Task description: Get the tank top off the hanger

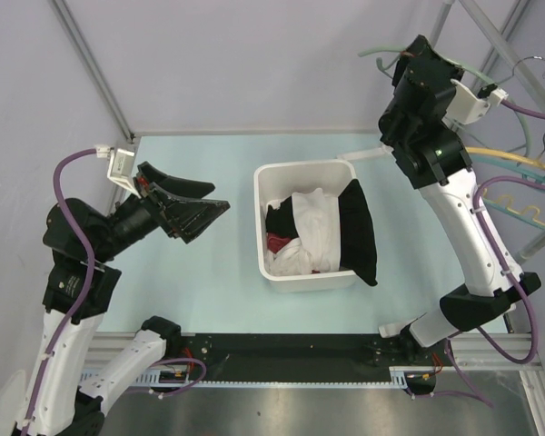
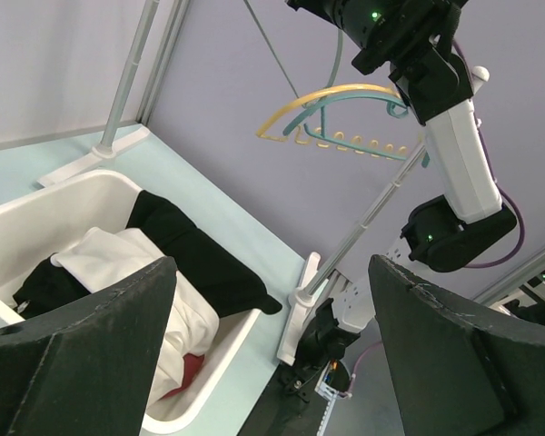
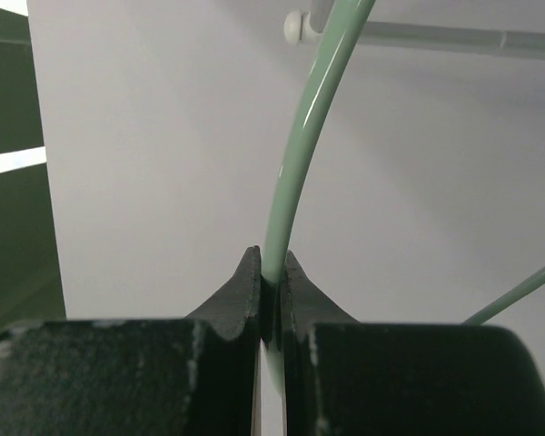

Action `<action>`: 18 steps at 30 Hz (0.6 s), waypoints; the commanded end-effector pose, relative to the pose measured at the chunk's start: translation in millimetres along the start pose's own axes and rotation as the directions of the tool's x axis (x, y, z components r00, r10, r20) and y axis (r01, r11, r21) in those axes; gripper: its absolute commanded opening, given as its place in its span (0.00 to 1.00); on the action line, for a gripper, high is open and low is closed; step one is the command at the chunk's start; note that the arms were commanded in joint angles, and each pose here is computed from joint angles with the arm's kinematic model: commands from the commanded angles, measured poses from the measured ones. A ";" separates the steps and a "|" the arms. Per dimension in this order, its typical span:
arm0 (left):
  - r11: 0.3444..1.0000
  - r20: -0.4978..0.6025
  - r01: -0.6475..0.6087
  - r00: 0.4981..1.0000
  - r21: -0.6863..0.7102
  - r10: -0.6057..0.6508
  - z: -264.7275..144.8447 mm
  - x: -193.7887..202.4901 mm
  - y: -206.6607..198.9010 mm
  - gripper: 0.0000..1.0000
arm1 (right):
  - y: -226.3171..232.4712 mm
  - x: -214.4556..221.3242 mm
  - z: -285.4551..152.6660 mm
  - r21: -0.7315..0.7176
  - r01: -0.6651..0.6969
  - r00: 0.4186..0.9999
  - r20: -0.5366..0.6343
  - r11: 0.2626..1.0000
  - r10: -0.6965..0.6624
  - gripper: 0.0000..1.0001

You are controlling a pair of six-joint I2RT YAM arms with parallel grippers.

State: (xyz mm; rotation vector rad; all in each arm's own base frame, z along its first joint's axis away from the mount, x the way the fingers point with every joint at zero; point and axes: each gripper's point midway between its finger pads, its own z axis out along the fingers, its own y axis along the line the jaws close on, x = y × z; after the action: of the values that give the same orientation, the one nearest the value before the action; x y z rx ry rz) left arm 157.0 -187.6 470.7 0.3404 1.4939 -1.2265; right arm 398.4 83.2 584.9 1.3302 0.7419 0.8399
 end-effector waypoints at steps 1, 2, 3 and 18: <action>1.000 -0.008 0.007 1.000 0.022 -0.007 -0.1 -1.0 -5.2 0.92 | 15.3 -39.4 4.1 -0.004 -0.090 0.990 0.106 0.996 0.090 0.00; 1.000 -0.009 0.008 1.000 0.023 -0.008 0.5 -1.3 -5.2 0.91 | 14.9 -40.6 4.6 -0.004 -0.094 0.990 0.106 0.996 0.094 0.00; 1.000 -0.011 0.010 1.000 0.026 -0.010 0.8 -1.2 -5.8 0.91 | 11.8 -43.8 8.1 0.002 -0.105 0.988 0.112 0.994 0.104 0.00; 0.999 -0.014 0.028 1.000 0.027 -0.028 0.9 0.7 -5.7 0.91 | -10.7 -59.8 16.2 0.039 -0.172 0.980 0.112 0.984 0.167 0.01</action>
State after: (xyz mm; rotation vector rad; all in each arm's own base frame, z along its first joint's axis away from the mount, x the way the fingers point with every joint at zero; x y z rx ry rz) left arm 158.4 -189.9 468.7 0.3345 1.5107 -1.2453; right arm 403.7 46.6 559.8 1.4254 0.7210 0.8024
